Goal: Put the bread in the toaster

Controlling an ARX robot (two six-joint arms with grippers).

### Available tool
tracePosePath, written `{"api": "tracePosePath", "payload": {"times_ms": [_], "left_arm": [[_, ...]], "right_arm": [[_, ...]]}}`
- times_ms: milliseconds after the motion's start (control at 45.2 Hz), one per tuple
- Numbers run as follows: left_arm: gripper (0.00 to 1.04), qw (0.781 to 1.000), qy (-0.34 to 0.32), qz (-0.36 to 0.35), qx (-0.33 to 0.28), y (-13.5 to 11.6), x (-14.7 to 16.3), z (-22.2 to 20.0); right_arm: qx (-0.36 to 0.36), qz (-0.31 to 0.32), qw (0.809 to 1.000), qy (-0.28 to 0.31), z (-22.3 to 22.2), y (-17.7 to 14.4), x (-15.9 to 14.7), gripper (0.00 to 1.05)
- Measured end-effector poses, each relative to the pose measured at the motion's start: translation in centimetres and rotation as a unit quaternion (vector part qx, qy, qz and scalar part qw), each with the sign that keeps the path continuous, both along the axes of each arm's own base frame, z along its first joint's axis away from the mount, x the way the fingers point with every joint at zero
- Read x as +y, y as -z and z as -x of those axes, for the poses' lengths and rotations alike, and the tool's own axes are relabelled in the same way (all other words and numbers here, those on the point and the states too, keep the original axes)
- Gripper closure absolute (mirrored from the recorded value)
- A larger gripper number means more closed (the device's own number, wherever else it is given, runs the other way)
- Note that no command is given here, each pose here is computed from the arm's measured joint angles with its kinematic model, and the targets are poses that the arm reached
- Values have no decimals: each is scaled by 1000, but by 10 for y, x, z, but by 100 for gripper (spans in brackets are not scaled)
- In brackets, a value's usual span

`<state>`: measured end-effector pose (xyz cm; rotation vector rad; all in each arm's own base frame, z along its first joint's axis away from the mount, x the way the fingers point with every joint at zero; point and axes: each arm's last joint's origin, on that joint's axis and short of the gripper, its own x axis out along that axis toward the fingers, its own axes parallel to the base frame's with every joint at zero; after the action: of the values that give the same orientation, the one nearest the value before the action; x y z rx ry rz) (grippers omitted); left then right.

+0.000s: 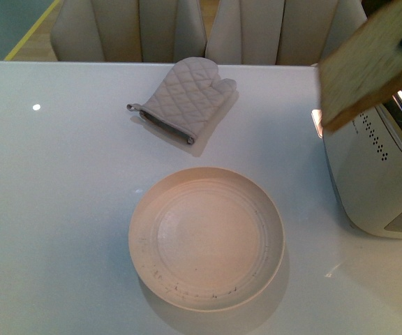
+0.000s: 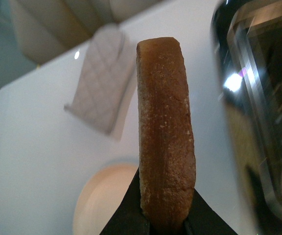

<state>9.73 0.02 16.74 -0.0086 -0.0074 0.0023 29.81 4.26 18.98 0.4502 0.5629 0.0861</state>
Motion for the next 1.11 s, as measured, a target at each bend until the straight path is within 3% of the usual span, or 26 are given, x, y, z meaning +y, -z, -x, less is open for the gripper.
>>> {"api": "tracePosePath", "payload": {"times_ms": [111,155,310,464,1106], "left_arm": [[7,1000,0,0,0,0,0,0],[7,1000,0,0,0,0,0,0],[7,1000,0,0,0,0,0,0],[7,1000,0,0,0,0,0,0],[7,1000,0,0,0,0,0,0]], "right_arm": [[-96,141,984,44,-3,-68,-24,101],[-104,173,979,42,-5,-77,-31,101],[-65,243,968,14,-19,-62,-45,101],[-24,253,967,9,-25,-46,-49,101],[15,246,969,11,-27,-32,-45,101]]}}
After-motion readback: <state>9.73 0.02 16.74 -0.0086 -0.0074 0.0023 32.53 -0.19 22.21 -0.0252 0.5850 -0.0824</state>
